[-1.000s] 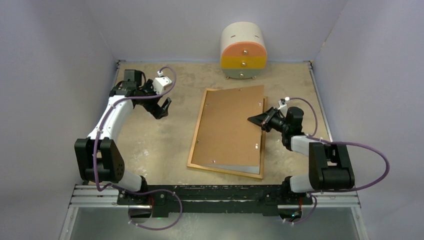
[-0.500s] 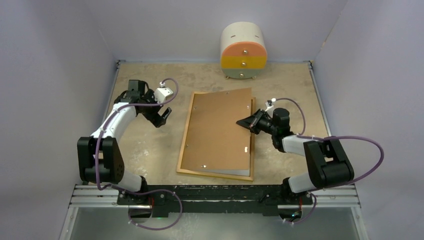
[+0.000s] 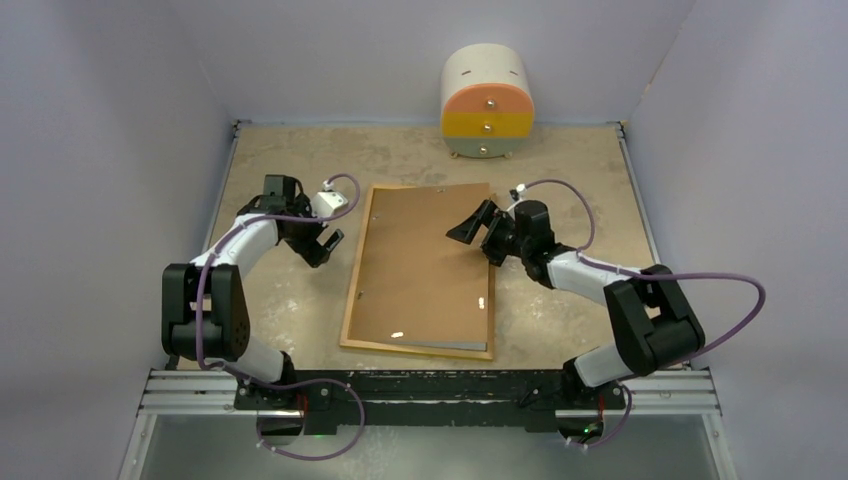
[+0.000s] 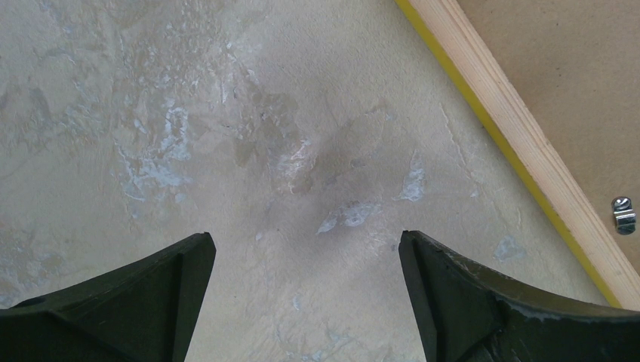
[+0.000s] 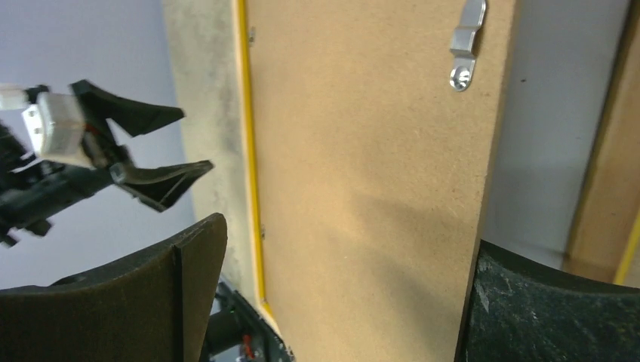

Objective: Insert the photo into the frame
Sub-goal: Place the photo frame item in the photo frame.

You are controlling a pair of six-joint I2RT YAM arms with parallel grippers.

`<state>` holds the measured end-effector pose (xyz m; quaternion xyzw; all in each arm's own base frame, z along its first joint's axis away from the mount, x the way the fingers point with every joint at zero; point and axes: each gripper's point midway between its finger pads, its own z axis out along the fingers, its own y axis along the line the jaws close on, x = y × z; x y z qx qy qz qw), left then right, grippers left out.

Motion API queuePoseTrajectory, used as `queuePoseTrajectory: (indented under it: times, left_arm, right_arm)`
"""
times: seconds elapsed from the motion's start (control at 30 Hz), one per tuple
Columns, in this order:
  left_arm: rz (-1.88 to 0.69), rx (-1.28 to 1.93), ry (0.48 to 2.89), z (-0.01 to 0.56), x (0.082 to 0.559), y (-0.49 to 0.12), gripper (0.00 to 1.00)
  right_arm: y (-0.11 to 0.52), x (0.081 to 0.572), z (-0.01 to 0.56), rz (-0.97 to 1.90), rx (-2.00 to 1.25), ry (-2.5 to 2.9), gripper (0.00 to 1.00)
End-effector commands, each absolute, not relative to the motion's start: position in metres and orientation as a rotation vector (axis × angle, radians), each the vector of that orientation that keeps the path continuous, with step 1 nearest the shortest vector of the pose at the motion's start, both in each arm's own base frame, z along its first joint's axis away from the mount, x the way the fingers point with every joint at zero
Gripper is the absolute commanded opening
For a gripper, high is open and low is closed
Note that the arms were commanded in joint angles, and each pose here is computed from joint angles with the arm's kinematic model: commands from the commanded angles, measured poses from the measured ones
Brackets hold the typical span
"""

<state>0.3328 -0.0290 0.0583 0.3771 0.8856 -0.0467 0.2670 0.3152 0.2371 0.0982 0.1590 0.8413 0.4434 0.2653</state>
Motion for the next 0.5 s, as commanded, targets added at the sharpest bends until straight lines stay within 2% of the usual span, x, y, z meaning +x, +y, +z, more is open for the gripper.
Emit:
queuePoseTrajectory:
  times: [0.0, 0.47]
  left_arm:
    - [-0.080, 1.026, 2.336, 0.064, 0.341, -0.029, 1.00]
    - [-0.061, 1.031, 2.339, 0.072, 0.340, -0.026, 1.00]
  right_arm:
    - [0.231, 0.325, 0.106, 0.982, 0.368, 2.312, 0.99]
    - [0.221, 0.318, 0.087, 0.604, 0.315, 2.487, 0.99]
